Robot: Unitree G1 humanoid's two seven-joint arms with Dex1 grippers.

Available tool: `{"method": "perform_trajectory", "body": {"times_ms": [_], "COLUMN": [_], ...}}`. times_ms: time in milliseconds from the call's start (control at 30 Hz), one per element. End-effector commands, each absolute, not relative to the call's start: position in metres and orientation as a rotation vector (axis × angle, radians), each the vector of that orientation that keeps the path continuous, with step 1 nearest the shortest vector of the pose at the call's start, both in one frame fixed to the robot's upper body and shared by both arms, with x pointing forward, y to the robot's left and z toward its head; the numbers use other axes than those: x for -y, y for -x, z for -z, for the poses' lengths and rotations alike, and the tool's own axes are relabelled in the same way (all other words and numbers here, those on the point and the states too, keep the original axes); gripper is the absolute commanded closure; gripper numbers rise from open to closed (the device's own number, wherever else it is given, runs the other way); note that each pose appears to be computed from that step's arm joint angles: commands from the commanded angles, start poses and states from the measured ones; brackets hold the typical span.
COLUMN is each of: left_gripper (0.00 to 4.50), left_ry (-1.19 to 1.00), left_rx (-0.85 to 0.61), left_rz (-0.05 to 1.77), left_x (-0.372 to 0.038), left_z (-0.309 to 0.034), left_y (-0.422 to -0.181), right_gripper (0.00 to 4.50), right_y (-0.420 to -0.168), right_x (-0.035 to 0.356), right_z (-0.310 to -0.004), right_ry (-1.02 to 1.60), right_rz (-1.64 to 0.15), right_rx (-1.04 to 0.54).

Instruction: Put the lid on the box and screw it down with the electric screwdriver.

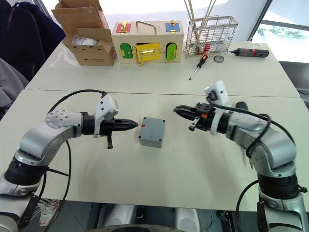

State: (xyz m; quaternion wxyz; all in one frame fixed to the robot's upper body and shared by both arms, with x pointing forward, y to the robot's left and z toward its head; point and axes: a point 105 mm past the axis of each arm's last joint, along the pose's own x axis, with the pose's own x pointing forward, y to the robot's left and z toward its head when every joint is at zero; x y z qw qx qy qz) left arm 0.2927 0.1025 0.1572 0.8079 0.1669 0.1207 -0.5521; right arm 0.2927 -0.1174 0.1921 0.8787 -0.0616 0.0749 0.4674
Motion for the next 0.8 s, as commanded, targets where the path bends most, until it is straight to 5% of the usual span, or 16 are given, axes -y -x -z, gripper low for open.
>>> {"method": "perform_trajectory", "body": {"times_ms": [33,800], "left_gripper": [4.50,4.50], "left_ry": [-0.374,-0.354], "left_rx": [-0.209,-0.208], "left_rz": [1.185,1.149], "left_x": [-0.103,-0.100], "left_z": [-0.168,-0.167], "left_y": [-0.287,-0.281], "right_gripper": [4.47,4.47], "right_y": [-0.291,-0.307], "right_x": [0.103,0.100], "right_z": [-0.192,-0.168], "right_ry": [0.147,0.167], "right_rz": [-1.032,-1.021], "right_rx": [-0.134,-0.174]}}
